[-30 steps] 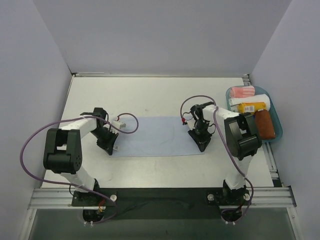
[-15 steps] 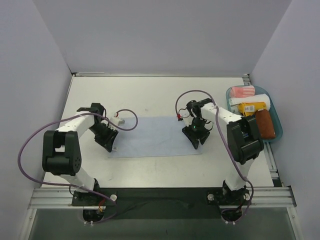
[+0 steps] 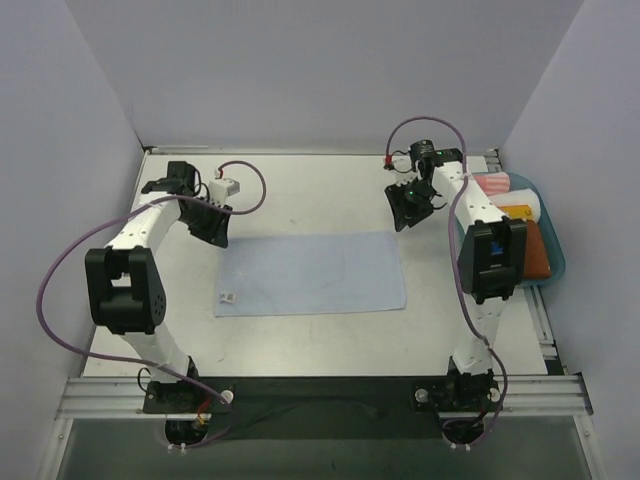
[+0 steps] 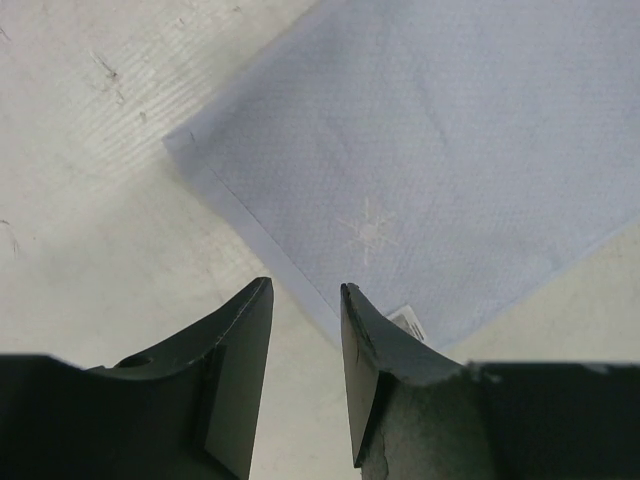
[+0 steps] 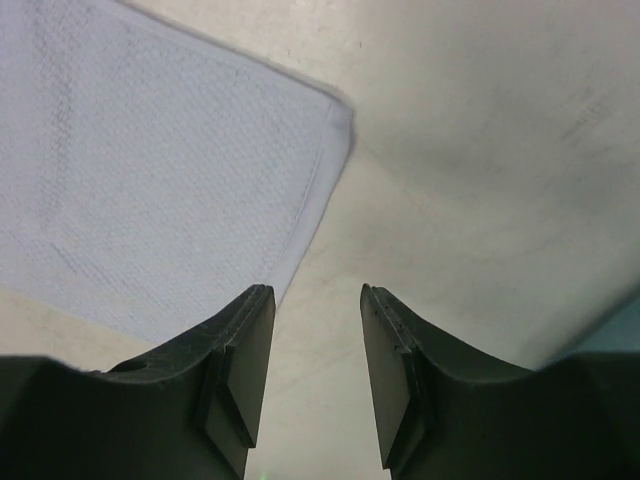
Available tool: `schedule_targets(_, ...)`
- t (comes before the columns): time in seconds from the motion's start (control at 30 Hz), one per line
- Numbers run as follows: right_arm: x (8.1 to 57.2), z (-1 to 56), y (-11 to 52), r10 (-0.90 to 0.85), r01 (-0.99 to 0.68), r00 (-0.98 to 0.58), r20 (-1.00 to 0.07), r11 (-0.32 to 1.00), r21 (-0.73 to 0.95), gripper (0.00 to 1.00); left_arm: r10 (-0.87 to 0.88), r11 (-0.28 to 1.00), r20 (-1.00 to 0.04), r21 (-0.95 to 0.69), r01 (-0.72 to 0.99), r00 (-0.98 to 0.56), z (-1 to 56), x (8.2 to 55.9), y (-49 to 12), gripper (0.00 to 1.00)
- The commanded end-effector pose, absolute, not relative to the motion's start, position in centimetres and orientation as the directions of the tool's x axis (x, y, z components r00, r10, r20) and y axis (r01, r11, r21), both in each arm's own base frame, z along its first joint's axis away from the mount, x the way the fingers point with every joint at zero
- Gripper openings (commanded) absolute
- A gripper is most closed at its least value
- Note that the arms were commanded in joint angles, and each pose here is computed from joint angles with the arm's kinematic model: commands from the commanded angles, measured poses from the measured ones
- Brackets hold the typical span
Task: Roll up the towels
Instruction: Flatten the towel
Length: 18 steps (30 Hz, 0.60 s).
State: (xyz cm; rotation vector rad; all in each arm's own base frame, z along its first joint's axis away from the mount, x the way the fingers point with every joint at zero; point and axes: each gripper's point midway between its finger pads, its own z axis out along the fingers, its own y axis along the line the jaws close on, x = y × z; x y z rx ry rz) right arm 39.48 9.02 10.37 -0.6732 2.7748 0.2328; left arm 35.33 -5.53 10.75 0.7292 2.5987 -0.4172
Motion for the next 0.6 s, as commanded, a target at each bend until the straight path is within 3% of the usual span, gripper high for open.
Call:
schedule_targets(0.0, 40.4, 9.1, 9.7, -0.385, -0.43, -0.886, -0.26, 0.89, 0.149, 0.4, 0.361, 0.838, -0.517, -0.186, 0.513, -0.776, 10.9, 38.8, -5.9, 0.44)
schedule_targets(0.27, 44.1, 6.2, 10.0, -0.351, -0.393, -0.903, -0.249, 0.907, 0.148, 0.4, 0.333, 0.863, -0.506, -0.176, 0.473, -0.796, 9.3, 41.3, -4.2, 0.44)
schedule_targets(0.57, 43.9, 2.9, 10.5, -0.341, -0.373, -0.922, -0.182, 0.908, 0.19, 0.38, 0.314, 0.881, -0.465, -0.182, 0.436, -0.828, 7.0, 42.1, -2.8, 0.45)
